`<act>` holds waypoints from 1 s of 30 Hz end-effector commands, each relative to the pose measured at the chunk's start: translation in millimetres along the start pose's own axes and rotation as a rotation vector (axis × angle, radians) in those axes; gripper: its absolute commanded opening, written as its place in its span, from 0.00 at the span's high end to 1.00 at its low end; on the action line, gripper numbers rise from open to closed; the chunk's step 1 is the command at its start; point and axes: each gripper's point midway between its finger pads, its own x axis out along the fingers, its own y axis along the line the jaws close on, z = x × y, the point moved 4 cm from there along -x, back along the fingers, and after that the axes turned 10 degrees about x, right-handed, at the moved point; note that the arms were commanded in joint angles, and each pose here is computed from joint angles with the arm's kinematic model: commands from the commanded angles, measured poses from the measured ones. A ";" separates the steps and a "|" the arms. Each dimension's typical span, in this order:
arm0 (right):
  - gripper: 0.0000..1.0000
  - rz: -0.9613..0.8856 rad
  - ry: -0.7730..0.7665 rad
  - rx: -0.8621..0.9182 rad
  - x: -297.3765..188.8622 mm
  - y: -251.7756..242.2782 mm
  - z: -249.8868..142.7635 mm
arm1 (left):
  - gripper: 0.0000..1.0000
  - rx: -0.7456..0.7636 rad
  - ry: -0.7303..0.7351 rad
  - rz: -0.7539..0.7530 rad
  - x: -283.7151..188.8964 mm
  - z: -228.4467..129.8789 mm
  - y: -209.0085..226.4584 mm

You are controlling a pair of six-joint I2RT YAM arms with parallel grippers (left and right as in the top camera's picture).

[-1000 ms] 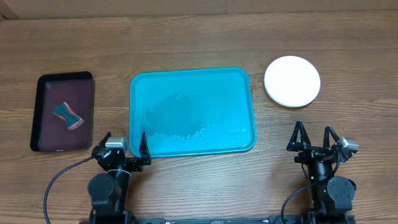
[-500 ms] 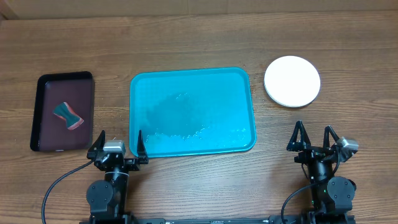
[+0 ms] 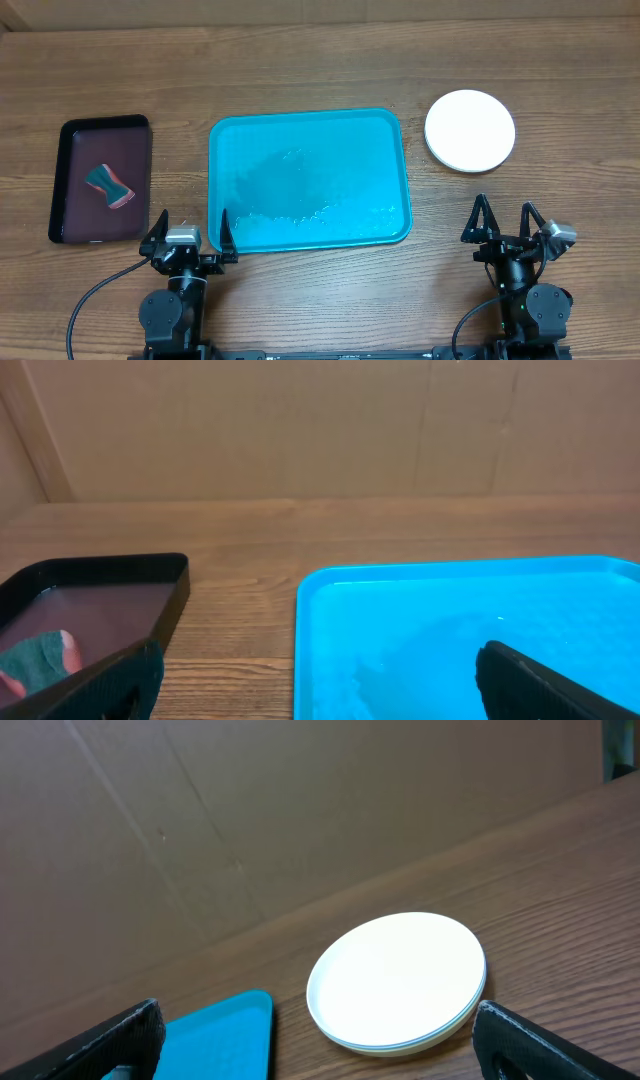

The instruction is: Clean dirty plates on tray and stack at the side

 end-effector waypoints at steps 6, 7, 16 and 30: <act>0.00 -0.013 -0.012 -0.002 0.2 -3.3 -0.5 | 0.00 0.026 -0.005 0.007 -0.1 -1.0 0.0; 0.00 -0.013 -0.012 -0.002 0.2 -3.3 -0.5 | 0.00 0.026 -0.005 0.007 -0.1 -1.0 0.0; 0.00 -0.021 -0.016 -0.089 0.1 -4.2 0.3 | 0.00 0.026 -0.005 0.007 -0.1 -1.0 0.0; 0.00 0.066 0.034 -0.344 -0.2 6.8 -8.9 | 0.00 0.026 -0.005 0.007 -0.1 -1.0 0.0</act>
